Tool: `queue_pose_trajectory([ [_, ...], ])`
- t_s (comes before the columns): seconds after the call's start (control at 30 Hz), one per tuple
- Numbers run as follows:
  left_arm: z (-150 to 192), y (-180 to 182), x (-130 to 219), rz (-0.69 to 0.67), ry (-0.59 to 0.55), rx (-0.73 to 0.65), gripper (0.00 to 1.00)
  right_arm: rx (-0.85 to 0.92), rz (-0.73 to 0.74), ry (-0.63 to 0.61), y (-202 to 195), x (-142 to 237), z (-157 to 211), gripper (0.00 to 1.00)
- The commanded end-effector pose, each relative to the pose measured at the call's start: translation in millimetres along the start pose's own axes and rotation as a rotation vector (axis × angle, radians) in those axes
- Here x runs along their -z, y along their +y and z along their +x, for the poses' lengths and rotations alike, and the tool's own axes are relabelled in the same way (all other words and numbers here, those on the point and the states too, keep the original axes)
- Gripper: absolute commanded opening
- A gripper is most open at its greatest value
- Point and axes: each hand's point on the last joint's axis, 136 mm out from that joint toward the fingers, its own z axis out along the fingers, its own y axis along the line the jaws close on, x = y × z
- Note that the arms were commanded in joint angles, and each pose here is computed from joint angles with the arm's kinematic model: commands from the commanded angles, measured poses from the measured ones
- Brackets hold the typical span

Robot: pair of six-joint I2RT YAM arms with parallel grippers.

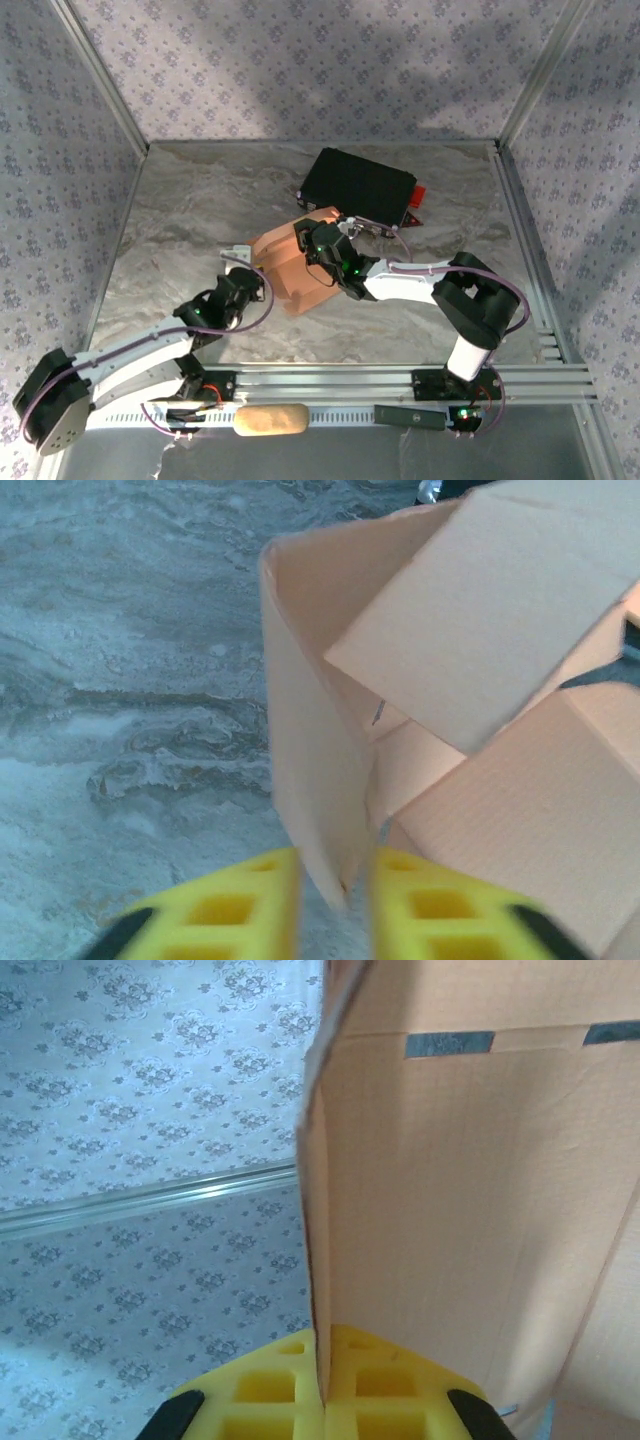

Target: Fold the paper box

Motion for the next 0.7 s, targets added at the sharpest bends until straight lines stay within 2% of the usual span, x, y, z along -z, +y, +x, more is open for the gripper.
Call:
queue_pose_trajectory([
  [0.0, -27.7, -7.1, 23.0, 0.051, -0.039, 0.065, 0.38, -0.015, 0.003, -0.005, 0.8, 2.4, -4.5, 0.0],
  [0.1, -55.1, -12.8, 53.4, 0.141, -0.073, 0.187, 0.47, -0.025, 0.012, 0.008, 8.5, 8.2, -2.5, 0.0],
  [0.17, -79.1, -17.2, 73.5, 0.187, -0.087, 0.263, 0.48, -0.027, 0.033, 0.009, 12.9, 12.9, -2.4, 0.0],
  [0.27, -102.2, -23.7, 90.5, 0.19, -0.005, 0.36, 0.48, -0.026, 0.046, 0.009, 19.2, 19.1, -3.0, 0.0],
  [0.4, -110.2, -48.1, 85.0, 0.225, 0.142, 0.496, 0.5, -0.029, 0.036, 0.007, 25.0, 21.1, -4.4, 0.0],
  [0.57, -126.0, -64.6, 79.0, 0.25, 0.181, 0.596, 0.52, -0.03, 0.032, 0.013, 25.5, 22.6, -4.0, 0.0],
  [0.67, -119.3, -66.8, 70.6, 0.211, 0.248, 0.632, 0.54, -0.029, 0.03, 0.008, 26.1, 24.0, -6.6, 0.0],
])
